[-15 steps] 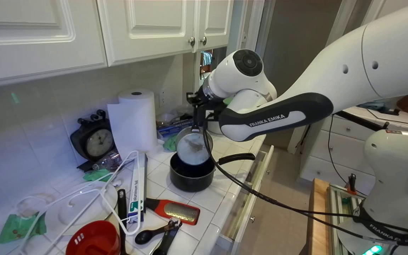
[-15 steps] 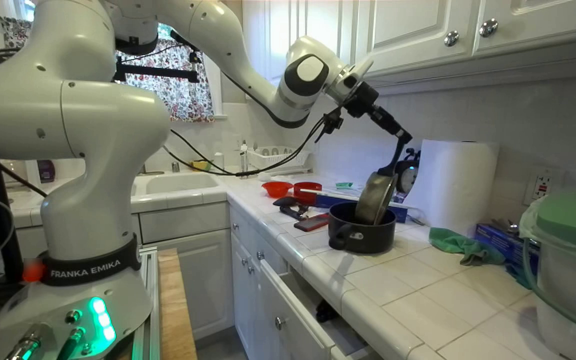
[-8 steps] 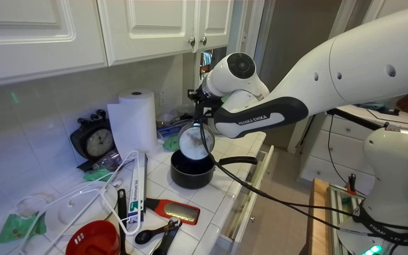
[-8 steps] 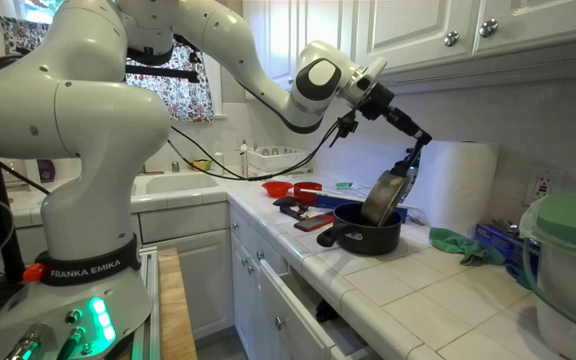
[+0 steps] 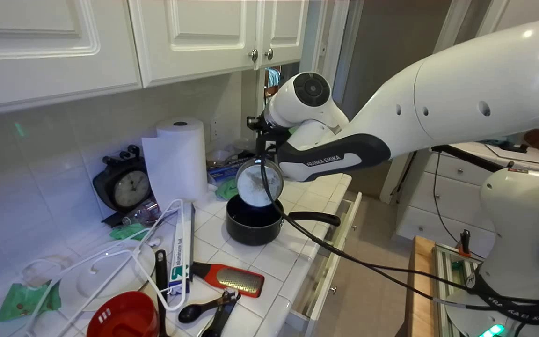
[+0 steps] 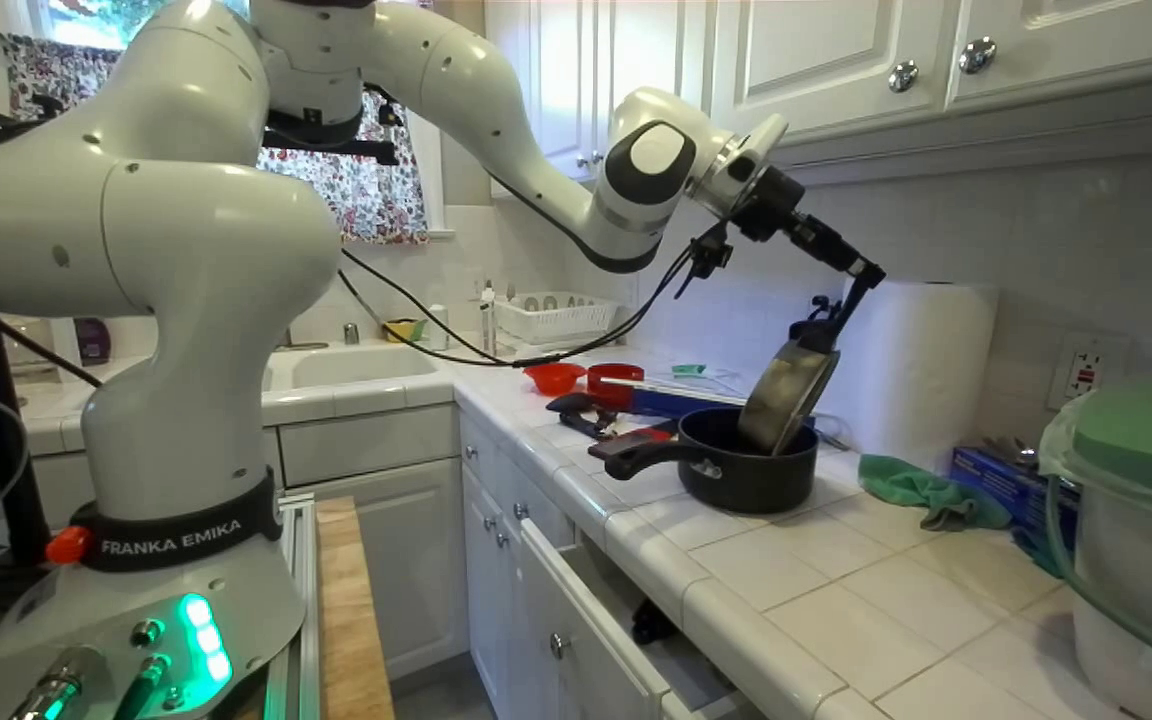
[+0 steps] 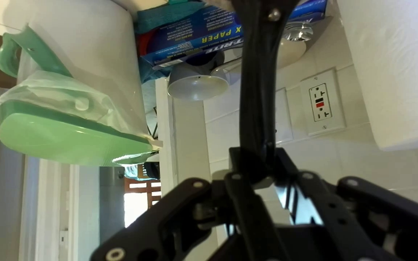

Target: Place the pan in the pot

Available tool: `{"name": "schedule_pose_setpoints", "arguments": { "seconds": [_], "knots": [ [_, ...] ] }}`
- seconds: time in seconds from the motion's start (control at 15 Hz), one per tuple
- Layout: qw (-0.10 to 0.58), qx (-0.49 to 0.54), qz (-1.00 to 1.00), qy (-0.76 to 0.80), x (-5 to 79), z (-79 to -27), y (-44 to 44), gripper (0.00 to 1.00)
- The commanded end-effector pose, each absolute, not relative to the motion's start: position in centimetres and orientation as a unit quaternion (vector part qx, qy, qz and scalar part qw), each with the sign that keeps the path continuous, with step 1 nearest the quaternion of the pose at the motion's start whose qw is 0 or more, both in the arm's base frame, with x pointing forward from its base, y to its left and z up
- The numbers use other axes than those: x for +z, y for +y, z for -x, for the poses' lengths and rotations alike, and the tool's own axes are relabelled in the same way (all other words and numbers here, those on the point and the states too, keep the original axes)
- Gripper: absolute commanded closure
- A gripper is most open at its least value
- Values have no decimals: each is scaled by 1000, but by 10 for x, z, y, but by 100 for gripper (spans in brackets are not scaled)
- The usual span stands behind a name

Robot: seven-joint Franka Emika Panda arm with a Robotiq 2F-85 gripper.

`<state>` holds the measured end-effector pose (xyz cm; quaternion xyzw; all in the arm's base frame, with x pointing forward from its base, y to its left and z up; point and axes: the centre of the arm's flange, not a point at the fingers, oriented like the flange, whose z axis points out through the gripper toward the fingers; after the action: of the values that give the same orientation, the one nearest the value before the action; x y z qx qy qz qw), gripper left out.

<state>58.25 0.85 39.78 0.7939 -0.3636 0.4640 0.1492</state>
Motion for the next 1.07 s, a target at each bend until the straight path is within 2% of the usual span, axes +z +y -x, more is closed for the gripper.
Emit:
{"name": "schedule_pose_setpoints", "arguments": {
  "seconds": [0.0, 1.0],
  "knots": [
    [153, 484, -781, -365, 394, -593, 19, 90],
    [184, 490, -786, -329, 356, -587, 48, 90]
  ]
}}
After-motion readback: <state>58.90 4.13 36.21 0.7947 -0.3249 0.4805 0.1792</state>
